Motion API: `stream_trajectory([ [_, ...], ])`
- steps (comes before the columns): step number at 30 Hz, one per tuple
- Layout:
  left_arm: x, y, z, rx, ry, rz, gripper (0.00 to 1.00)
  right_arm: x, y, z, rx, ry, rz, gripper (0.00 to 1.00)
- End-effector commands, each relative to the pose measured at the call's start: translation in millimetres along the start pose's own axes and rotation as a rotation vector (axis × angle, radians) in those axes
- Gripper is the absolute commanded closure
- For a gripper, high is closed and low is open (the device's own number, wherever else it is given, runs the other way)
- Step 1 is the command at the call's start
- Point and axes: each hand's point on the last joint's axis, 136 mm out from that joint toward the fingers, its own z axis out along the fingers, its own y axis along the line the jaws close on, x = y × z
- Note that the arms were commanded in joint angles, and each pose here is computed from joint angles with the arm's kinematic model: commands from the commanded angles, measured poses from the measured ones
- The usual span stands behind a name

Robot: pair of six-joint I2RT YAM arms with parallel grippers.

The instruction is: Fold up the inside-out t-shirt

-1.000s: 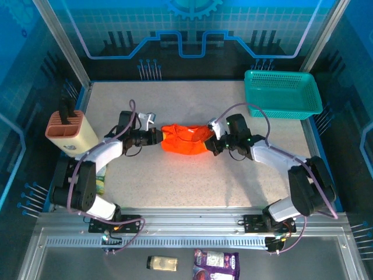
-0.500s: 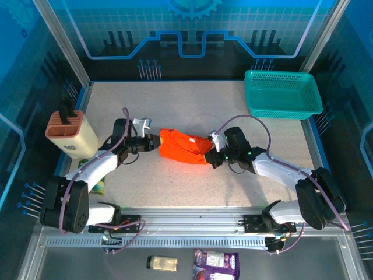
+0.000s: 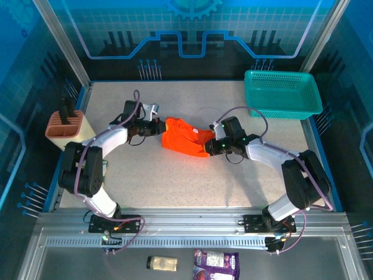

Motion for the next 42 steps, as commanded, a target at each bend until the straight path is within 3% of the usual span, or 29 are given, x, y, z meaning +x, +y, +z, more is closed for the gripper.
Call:
stream_trajectory([
  [1,-0.7,8.5,13.1,-0.017,0.068,-0.007,1.00,2.3,-11.6,5.3,-0.001,0.084,0.140,1.00],
  [10,-0.3,50.1,60.0,-0.086,0.211,-0.147,1.00,1.3,-53.7,21.5,0.068,0.159,0.365,1.00],
  [14,11.4,58.0,62.4,-0.114,0.252,-0.185,1.00,7.4,-59.6,24.9,0.075,0.208,0.391,1.00],
  [19,38.3,59.0,51.0,-0.131,0.282,-0.232,1.00,9.2,-60.7,14.1,0.104,0.235,0.347,1.00],
  [26,67.0,52.1,25.0,-0.165,0.220,-0.290,1.00,-26.7,-41.5,-5.8,0.089,0.225,0.203,1.00],
  [30,79.0,55.1,12.1,-0.203,0.165,-0.339,1.00,-36.4,-33.1,1.2,0.059,0.251,0.135,1.00],
  [34,101.2,65.4,16.7,-0.227,0.208,-0.406,1.00,-40.6,-39.2,19.6,0.056,0.284,0.122,0.98],
  [38,117.9,67.2,19.6,-0.224,0.223,-0.441,1.00,-52.6,-49.4,32.3,0.083,0.275,0.118,0.84],
  [42,120.7,59.0,12.5,-0.200,0.209,-0.458,0.83,-67.6,-51.2,28.2,0.122,0.246,0.126,0.67],
])
